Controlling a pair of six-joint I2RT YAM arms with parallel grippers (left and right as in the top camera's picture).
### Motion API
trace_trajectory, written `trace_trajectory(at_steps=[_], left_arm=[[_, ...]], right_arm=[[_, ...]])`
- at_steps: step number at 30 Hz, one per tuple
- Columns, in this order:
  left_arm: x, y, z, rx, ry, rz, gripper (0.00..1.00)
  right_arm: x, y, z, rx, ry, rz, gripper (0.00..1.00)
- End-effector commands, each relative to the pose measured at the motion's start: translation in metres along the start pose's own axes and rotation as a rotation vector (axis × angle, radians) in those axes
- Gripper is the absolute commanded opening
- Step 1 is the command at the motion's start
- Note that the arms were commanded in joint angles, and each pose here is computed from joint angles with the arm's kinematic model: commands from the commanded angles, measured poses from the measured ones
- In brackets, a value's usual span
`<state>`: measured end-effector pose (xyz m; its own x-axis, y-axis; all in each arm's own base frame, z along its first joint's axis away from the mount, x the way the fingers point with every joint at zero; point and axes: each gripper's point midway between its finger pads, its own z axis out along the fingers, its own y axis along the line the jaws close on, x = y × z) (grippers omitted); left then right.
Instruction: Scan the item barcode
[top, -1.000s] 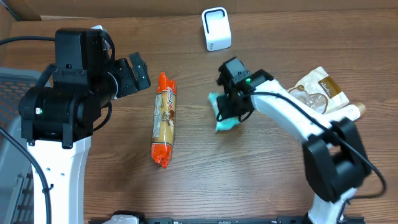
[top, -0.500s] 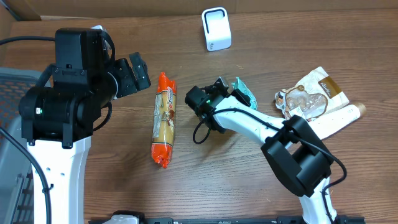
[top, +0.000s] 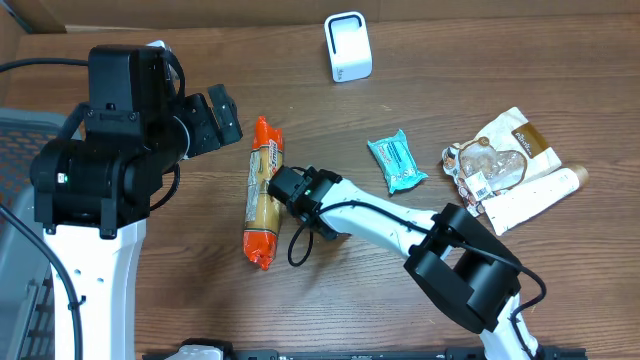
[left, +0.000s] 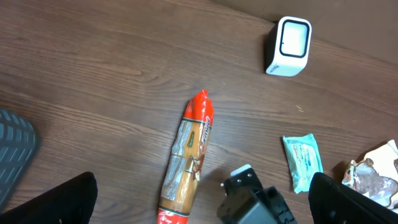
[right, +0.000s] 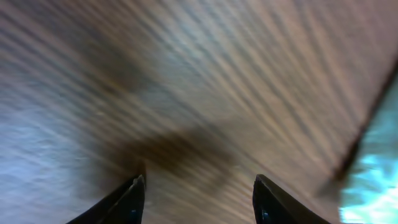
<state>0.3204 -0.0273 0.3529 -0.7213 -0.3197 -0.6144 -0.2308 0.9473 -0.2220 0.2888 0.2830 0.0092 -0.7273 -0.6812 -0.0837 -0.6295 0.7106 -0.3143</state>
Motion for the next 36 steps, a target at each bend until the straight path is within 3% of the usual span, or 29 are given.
trace_trajectory(at_steps=[1,6,12,21,26,32,36], left_arm=[[-0.005,0.000,-0.003,-0.001,-0.017,-0.010,0.99],[-0.005,0.000,-0.003,-0.001,-0.017,-0.010,1.00],[-0.005,0.000,-0.003,-0.001,-0.017,-0.010,1.00],[-0.005,0.000,-0.003,-0.001,-0.017,-0.010,1.00],[-0.005,0.000,-0.003,-0.001,-0.017,-0.010,1.00],[-0.005,0.000,-0.003,-0.001,-0.017,-0.010,1.00],[-0.005,0.000,-0.003,-0.001,-0.017,-0.010,1.00]], right_arm=[[-0.010,0.005,-0.011,-0.138,-0.015,0.077,0.61],[-0.015,-0.054,-0.005,-0.070,-0.022,0.061,0.70],[-0.009,-0.101,0.011,-0.004,0.001,0.056,0.68],[-0.021,-0.118,-0.008,0.050,-0.053,0.080,0.65],[-0.025,-0.154,-0.020,0.224,-0.082,0.083,0.66],[-0.016,-0.172,0.002,0.159,-0.042,0.049,0.61],[-0.011,-0.164,0.021,0.011,-0.027,0.040,0.54]])
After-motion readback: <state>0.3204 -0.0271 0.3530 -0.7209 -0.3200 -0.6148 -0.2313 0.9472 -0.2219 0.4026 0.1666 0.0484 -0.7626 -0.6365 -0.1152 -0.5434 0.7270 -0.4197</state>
